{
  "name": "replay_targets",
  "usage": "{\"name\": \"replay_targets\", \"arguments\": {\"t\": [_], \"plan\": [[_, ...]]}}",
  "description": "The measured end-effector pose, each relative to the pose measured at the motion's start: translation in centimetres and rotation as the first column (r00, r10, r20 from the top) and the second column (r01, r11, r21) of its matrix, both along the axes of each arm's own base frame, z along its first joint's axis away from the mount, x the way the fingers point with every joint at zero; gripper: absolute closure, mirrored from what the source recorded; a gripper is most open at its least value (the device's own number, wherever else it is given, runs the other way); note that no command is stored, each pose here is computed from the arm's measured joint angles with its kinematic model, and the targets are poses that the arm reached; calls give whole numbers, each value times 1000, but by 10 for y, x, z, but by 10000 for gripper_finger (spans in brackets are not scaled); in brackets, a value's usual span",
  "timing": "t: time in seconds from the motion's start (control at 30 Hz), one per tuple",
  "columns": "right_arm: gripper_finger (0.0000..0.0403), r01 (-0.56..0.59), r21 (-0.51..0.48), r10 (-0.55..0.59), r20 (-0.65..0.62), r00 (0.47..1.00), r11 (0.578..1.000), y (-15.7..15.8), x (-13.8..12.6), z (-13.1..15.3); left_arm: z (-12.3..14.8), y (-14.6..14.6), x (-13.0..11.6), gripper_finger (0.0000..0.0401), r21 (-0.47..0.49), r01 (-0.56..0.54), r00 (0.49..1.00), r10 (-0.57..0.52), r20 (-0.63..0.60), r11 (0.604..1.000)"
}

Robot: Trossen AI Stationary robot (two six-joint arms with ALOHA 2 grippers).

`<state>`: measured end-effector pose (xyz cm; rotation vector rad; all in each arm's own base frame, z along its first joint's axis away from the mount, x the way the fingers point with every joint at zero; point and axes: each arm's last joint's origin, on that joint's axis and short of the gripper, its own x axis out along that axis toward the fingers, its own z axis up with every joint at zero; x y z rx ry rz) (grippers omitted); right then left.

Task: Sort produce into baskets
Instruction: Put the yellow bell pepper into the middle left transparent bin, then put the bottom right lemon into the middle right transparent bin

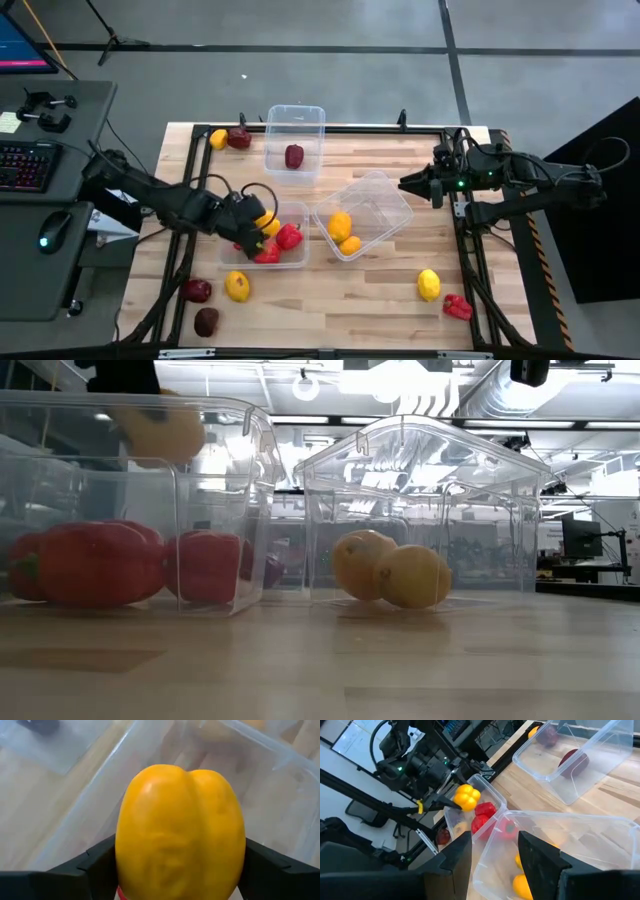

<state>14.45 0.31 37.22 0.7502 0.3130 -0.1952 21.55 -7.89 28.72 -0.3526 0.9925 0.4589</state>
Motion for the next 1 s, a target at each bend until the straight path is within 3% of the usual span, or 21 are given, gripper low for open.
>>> {"name": "replay_targets", "arguments": {"t": [0.27,0.6,0.7,0.8,0.9,1.0], "plan": [[253,0,1,0,0,1000,1000,0,0,0,3,13,6,31,-59,56,997,-58,-42,997],[253,-16,20,17,-57,998,1000,1,-2,-5,27,15,10,22,-77,82,996,-80,28,994],[253,-93,128,110,-129,986,987,5,-5,-12,31,12,10,21,-93,77,996,-73,47,993],[253,-193,282,256,-206,944,940,16,-11,-19,32,6,9,21,-85,46,997,-40,72,995],[253,-172,412,317,-313,895,895,31,-19,-27,33,-2,6,21,-54,6,995,0,103,999],[253,-105,461,337,-456,824,881,49,-25,-38,33,-9,3,21,-34,-28,990,32,136,999]]}}
